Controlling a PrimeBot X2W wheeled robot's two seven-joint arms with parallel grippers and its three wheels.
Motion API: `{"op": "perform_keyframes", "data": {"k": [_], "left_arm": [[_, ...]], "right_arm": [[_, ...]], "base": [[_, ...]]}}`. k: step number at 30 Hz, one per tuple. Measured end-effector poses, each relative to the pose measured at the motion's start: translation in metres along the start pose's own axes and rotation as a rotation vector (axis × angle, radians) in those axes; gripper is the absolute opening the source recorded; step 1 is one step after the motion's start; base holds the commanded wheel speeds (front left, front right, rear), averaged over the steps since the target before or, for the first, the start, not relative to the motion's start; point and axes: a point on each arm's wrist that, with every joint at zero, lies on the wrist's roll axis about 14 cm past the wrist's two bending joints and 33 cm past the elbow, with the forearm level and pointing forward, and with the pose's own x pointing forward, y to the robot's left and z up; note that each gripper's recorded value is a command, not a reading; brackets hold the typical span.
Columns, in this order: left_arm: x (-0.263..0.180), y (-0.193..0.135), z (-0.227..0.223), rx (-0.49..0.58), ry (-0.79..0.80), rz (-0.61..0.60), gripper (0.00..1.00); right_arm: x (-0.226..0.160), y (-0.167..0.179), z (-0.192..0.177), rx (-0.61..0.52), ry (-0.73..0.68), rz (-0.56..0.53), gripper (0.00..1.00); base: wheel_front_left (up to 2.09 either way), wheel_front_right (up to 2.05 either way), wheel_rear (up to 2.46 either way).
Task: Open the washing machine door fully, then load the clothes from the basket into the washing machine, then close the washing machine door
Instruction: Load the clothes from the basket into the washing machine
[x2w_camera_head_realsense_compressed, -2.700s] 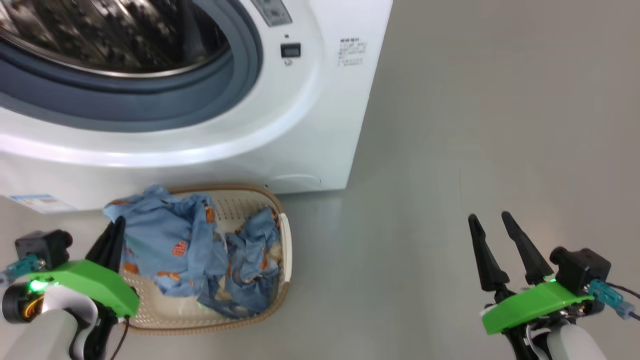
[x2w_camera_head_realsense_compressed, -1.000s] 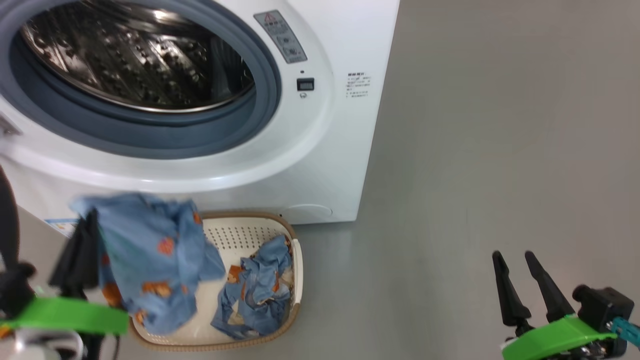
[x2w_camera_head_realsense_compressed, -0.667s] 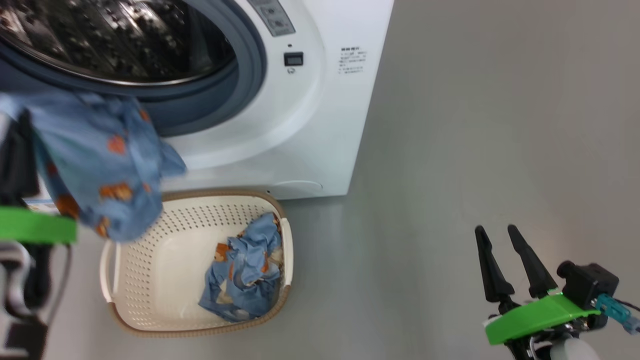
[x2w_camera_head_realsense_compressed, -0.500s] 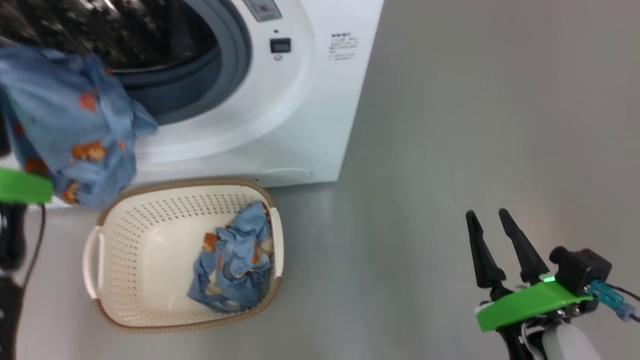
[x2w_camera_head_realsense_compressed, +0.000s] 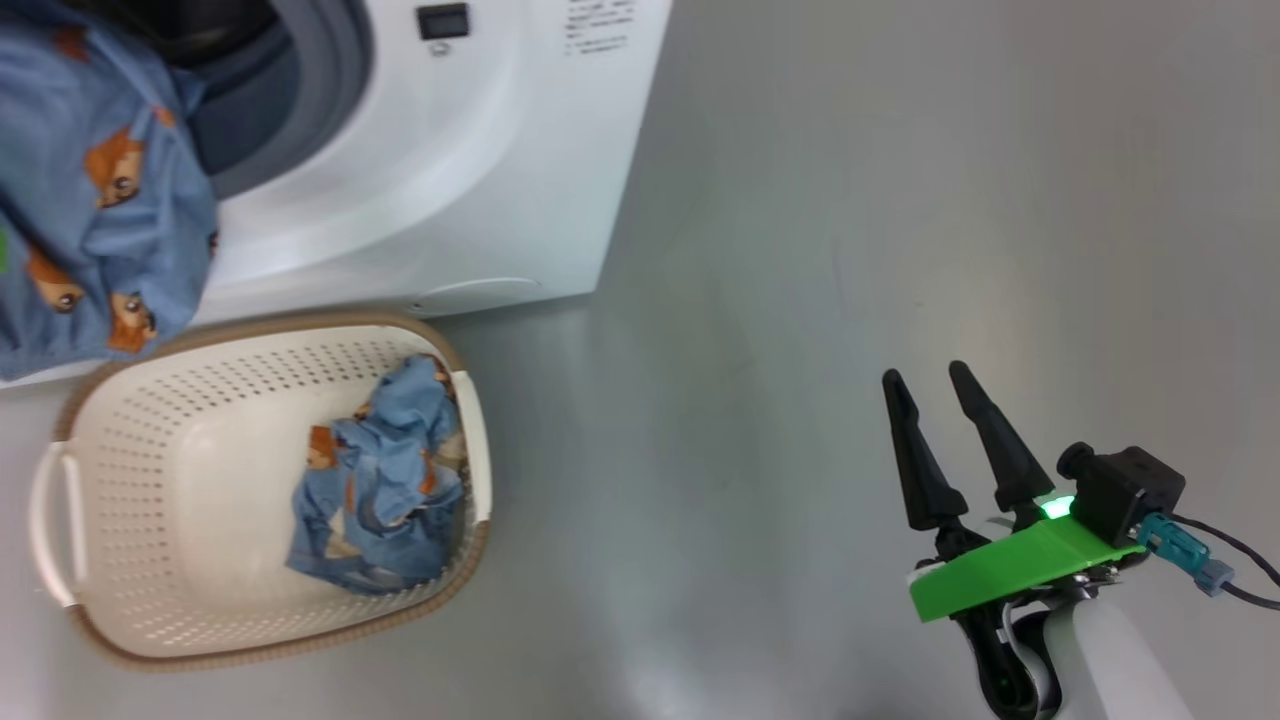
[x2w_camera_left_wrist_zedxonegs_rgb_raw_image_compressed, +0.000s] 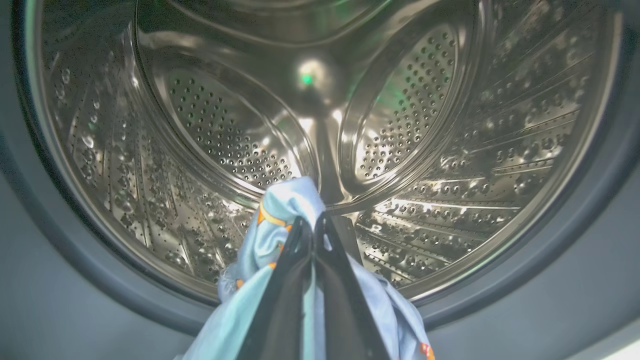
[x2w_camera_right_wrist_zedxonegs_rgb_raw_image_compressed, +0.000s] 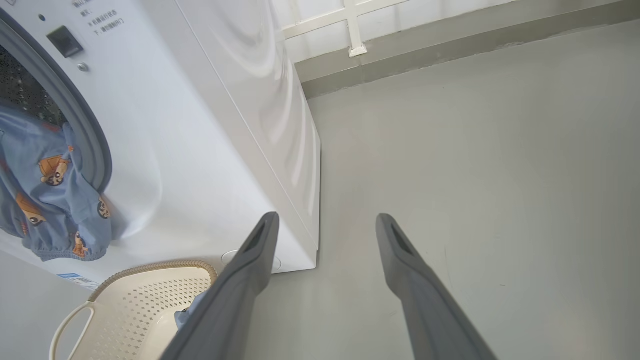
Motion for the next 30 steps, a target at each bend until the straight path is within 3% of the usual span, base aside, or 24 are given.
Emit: {"op": "perform_keyframes", "data": {"k": [17, 30], "left_arm": [[0.061, -0.002, -0.069, -0.037, 0.160, -0.017, 0.00], [0.104, 0.004, 0.026, -0.011, -0.193, -0.035, 0.00]], "right_arm": [[0.006, -0.018, -0.015, 0.011, 0.042, -0.051, 1.00], [0.017, -0.023, -0.018, 0.024, 0.041, -0.061, 1.00]], "base": [[0.00, 0.00, 0.00], [0.00, 0.00, 0.00]]}}
